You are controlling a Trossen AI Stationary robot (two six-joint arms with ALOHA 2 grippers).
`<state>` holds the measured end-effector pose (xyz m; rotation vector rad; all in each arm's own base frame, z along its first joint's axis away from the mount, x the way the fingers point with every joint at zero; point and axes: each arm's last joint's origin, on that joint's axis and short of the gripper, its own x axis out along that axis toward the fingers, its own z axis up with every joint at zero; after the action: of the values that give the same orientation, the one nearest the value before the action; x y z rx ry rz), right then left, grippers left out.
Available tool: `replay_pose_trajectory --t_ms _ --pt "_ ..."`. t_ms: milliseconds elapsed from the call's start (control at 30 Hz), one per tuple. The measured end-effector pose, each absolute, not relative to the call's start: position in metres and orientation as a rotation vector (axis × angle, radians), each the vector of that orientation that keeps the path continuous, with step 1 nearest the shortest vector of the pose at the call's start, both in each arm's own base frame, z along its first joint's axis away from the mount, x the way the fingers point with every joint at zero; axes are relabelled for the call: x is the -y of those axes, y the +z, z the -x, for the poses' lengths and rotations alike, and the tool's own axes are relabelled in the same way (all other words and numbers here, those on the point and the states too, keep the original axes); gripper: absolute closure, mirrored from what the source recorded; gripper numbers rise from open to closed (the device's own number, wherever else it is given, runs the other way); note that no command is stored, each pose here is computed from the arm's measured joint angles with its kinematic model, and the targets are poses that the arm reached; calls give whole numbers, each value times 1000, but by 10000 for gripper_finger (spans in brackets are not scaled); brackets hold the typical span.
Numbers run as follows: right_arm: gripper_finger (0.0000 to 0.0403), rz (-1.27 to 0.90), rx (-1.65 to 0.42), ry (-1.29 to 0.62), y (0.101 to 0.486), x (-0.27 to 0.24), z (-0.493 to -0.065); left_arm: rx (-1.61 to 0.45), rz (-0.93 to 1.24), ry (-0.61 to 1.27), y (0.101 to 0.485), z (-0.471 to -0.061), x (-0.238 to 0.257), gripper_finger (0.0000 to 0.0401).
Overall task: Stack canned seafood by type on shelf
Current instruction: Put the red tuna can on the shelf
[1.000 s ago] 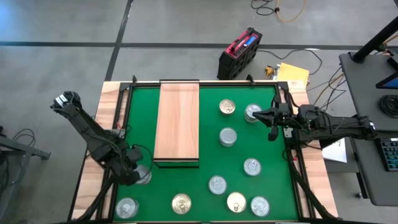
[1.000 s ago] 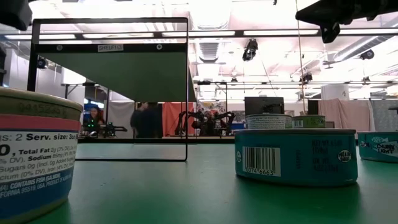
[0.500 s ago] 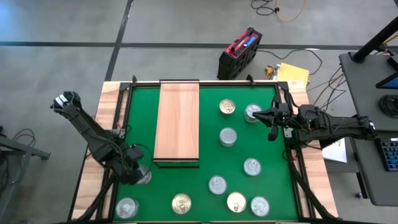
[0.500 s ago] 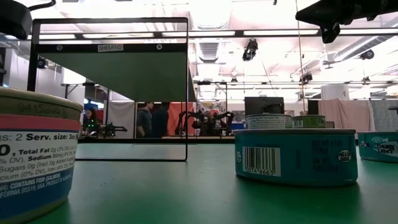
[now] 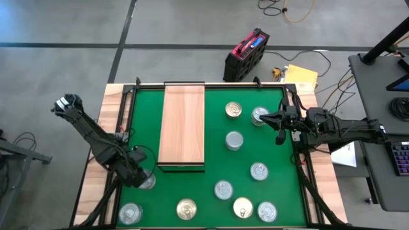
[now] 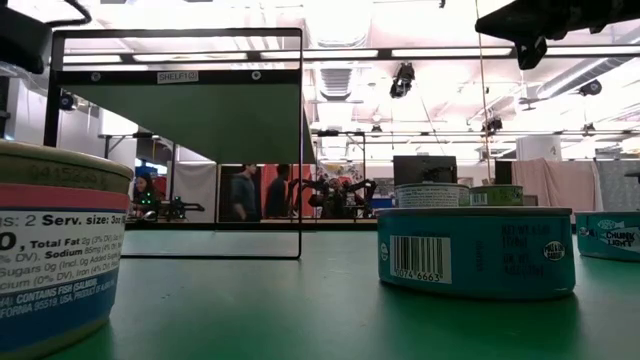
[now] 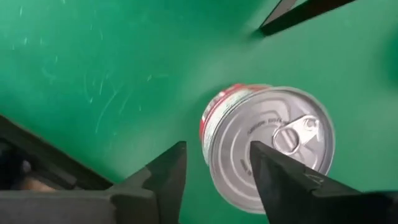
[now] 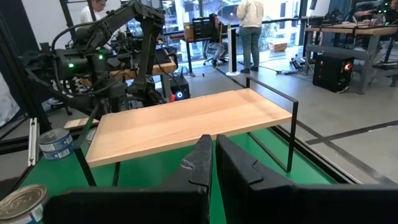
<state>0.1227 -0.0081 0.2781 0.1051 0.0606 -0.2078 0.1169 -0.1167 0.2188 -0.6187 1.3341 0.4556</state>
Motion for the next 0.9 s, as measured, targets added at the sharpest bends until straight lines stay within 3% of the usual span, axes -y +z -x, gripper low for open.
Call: replay_pose_trajectory --t_ms 467,900 --pt "390 -125 -59 -208 278 8 -123 -1364 327 223 218 -117 116 220" --pt "390 -124 -59 -208 278 8 -123 -1331 359 178 195 -117 115 235"
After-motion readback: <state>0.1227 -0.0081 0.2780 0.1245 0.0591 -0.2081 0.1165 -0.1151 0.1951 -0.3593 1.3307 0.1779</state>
